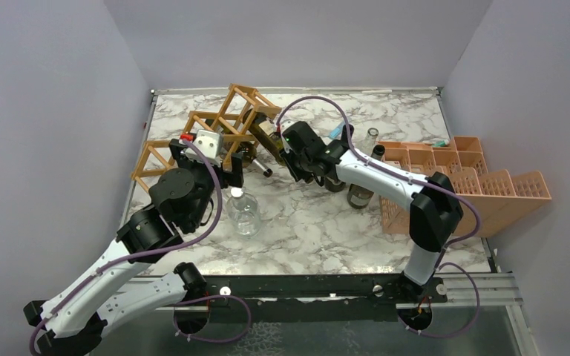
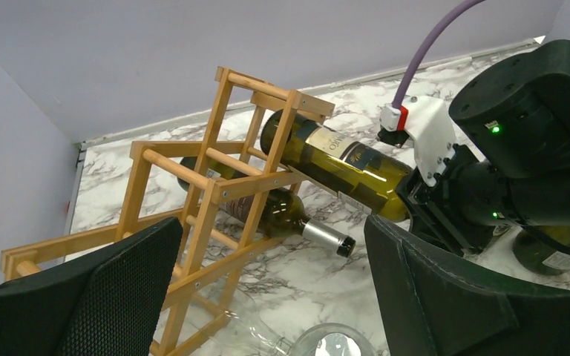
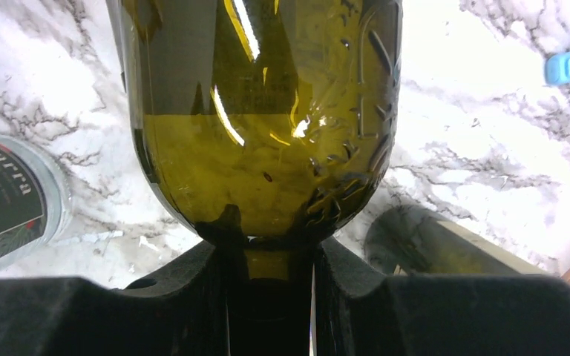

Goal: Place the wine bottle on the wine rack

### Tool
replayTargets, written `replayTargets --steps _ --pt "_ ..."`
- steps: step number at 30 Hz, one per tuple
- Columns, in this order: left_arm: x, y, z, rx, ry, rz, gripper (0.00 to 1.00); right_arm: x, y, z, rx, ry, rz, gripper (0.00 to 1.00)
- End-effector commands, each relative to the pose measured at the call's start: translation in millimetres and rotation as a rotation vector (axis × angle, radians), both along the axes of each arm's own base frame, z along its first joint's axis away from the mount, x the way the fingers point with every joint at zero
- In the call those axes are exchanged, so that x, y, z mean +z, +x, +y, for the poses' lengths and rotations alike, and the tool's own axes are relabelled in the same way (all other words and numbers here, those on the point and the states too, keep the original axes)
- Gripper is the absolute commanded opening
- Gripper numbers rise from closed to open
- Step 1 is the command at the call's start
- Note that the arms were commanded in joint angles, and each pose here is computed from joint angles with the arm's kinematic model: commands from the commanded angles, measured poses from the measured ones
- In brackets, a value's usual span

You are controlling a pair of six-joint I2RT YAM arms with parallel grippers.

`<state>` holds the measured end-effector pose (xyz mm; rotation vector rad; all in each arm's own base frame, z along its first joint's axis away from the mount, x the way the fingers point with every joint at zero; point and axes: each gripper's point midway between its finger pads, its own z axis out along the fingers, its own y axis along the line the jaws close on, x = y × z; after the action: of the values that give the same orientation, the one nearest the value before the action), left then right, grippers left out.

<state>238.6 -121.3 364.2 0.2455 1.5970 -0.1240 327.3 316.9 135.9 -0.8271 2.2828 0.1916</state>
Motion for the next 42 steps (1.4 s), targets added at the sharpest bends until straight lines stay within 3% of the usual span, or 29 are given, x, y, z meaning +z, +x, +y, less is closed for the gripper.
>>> replayTargets --steps 1,5,11,22,27,37,42 --pt "6.0 -3.5 -4.5 -0.03 -0.031 0.01 0.99 43.4 32.3 29.4 0.04 0.085 -0.179 0.06" --pt "7.2 -2.8 -4.3 -0.026 -0.017 0.019 0.99 46.1 39.1 34.6 0.091 0.061 -0.219 0.23" --pt "7.8 -3.5 -3.9 -0.025 -0.015 0.031 0.99 42.1 51.5 49.0 0.178 0.01 -0.245 0.24" --pt "3.7 -1.5 -9.3 -0.037 0.004 0.053 0.99 45.7 93.1 66.4 0.145 -0.058 -0.341 0.26" --pt "3.3 -0.7 -9.8 -0.035 0.011 0.057 0.99 44.1 101.9 70.3 0.151 -0.087 -0.358 0.31" --pt "5.8 -1.9 -11.0 -0.043 -0.004 0.058 0.99 46.3 122.3 79.4 0.131 -0.093 -0.427 0.53" --pt "8.3 -3.4 -10.2 -0.046 -0.014 0.054 0.99 42.7 125.6 83.1 0.123 -0.087 -0.428 0.54"
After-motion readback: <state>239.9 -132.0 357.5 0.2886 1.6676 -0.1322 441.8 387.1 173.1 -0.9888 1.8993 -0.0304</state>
